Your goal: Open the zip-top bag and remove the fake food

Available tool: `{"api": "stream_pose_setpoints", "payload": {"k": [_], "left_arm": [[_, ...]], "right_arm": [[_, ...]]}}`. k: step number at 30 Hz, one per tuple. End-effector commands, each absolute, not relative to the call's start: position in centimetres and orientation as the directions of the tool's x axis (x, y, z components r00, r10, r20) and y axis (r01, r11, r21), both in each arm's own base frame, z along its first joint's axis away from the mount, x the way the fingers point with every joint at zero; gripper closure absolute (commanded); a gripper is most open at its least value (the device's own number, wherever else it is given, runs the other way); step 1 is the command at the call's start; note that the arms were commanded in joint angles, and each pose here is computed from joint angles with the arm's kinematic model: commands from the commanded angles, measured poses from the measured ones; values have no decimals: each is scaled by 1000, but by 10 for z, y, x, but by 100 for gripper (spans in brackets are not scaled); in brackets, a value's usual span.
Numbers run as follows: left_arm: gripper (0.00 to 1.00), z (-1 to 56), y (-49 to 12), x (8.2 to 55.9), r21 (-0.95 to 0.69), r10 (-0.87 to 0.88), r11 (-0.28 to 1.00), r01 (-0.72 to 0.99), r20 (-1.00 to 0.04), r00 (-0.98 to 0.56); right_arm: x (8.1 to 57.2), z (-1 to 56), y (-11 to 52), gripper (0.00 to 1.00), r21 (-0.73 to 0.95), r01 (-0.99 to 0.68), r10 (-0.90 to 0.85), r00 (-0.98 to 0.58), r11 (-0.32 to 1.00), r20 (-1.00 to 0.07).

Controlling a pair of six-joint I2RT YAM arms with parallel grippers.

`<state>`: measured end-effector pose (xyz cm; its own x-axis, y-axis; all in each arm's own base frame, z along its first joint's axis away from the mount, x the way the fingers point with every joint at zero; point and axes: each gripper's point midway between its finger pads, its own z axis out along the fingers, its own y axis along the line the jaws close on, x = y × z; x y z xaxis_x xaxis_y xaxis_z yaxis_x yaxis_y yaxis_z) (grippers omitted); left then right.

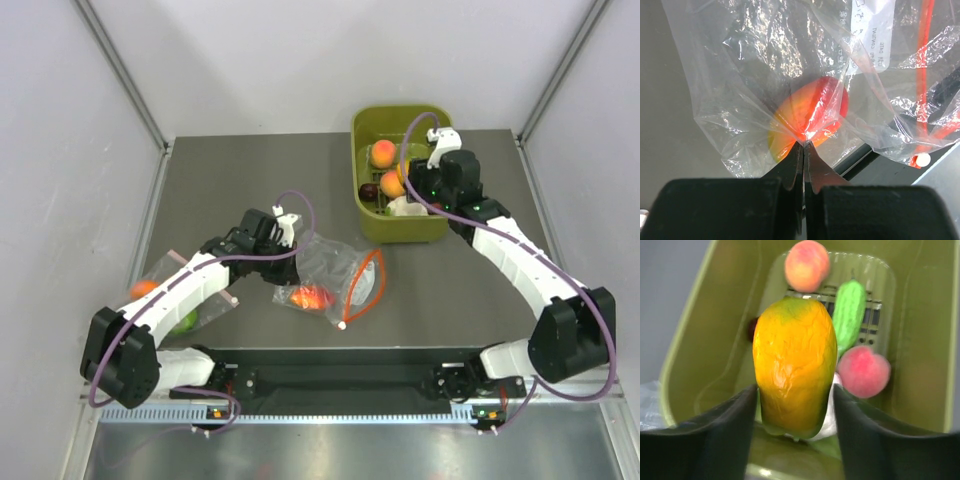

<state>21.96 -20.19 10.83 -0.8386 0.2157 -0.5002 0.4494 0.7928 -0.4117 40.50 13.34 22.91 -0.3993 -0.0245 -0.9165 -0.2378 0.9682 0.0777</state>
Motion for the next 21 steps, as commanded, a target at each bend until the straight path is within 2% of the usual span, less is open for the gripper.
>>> {"api": "stream_pose_setpoints", "payload": {"k": [1, 2, 4, 5, 6, 11, 16, 21], "left_arm": [[100, 116, -206, 220, -430, 206, 772, 468, -527, -824], [100, 116, -206, 219, -431, 206, 771, 469, -527, -824], [100, 117, -206, 219, -432, 207, 769, 471, -528, -824], [100, 117, -207, 219, -433, 208, 768, 471, -528, -824], [100, 117, -206, 219, -432, 207, 769, 471, -528, -824], [100, 116, -206, 219, -432, 208, 769, 470, -527, -824], [100, 117, -206, 220, -431, 206, 770, 470, -530, -823], [100, 115, -207, 219, -434, 208, 769, 468, -523, -826]], "right_arm": [[426, 270, 127, 36, 73, -230, 1, -297, 971, -955], [426, 269, 127, 18, 69, -227, -3, -299, 971, -954], [424, 274, 126, 16, 68, -231, -1, -284, 971, -959], [422, 277, 126, 5, 66, -237, 0, -270, 969, -963], [420, 275, 126, 0, 64, -242, -4, -270, 968, -963], [397, 302, 125, 0, 74, -277, 18, -201, 958, -979], [344, 311, 136, 2, 143, -351, 83, -180, 925, -980], [293, 256, 167, 10, 240, -407, 108, -322, 881, -941]]}}
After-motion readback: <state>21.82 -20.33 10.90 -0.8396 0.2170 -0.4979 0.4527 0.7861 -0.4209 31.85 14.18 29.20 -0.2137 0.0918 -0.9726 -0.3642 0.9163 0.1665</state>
